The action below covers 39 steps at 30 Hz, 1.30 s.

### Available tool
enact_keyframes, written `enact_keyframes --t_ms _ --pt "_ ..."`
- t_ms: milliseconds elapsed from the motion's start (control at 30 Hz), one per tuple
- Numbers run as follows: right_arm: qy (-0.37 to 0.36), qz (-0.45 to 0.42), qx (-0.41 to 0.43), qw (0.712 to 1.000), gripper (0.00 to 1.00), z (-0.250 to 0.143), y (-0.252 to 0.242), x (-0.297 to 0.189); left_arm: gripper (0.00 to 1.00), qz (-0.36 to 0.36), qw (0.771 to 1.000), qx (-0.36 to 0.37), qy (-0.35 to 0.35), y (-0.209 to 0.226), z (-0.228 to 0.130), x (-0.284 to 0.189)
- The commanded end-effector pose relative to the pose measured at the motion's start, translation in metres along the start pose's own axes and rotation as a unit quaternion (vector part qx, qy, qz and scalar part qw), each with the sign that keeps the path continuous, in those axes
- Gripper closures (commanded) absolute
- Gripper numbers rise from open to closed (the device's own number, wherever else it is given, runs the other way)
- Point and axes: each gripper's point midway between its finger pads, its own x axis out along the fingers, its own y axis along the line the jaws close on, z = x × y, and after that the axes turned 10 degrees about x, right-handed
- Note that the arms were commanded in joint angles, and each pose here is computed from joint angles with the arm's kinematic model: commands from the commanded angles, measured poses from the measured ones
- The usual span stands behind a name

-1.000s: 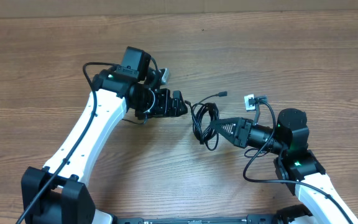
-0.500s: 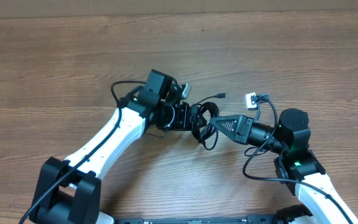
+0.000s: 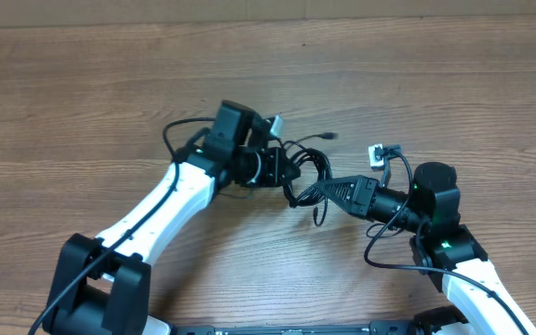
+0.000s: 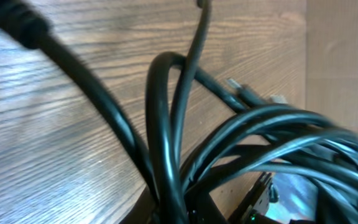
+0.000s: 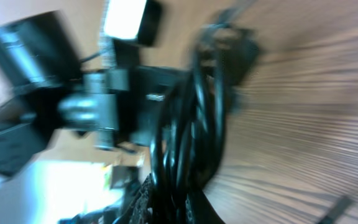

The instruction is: Untangle cables

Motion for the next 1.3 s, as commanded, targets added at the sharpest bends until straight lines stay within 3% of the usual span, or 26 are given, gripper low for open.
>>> enact_keyframes --t_ms 0,200,400,700,933,1000,1100,1267 --pt "-0.085 -0.095 -0.005 0.992 0.91 0.024 -0.039 -0.006 0.96 -0.065 0.998 -0.013 -0.004 -0.004 0.008 -0.016" --pt "-0.122 -0.135 0.005 0.983 0.91 0.035 -0.055 -0.011 0.96 -0.145 0.988 0.050 0.006 -0.029 0.003 -0.024" --pt "-0.107 -0.120 0.002 0.987 0.88 0.031 -0.049 -0.009 0.96 -0.232 0.964 0.127 -0.005 -0.060 0.005 -0.034" --pt "-0.068 -0.030 -0.046 0.996 0.88 0.024 -0.007 -0.001 0.96 -0.258 0.952 0.163 -0.006 -0.077 0.003 -0.033" --pt "-0.016 0.058 -0.106 0.993 0.88 0.008 0.033 -0.001 0.95 -0.241 0.955 0.170 -0.004 -0.078 0.001 -0.025" --pt "-0.028 0.038 -0.093 0.994 0.76 0.012 0.024 0.000 0.96 -0.240 0.956 0.171 -0.009 -0.076 0.004 -0.026" --pt "-0.040 0.005 -0.067 0.997 0.65 0.015 0.008 0.000 0.96 -0.234 0.957 0.171 -0.025 -0.069 0.013 -0.032" --pt "-0.068 -0.085 -0.035 0.993 0.60 0.020 -0.034 -0.004 0.96 -0.190 0.972 0.125 -0.057 -0.036 0.033 -0.045"
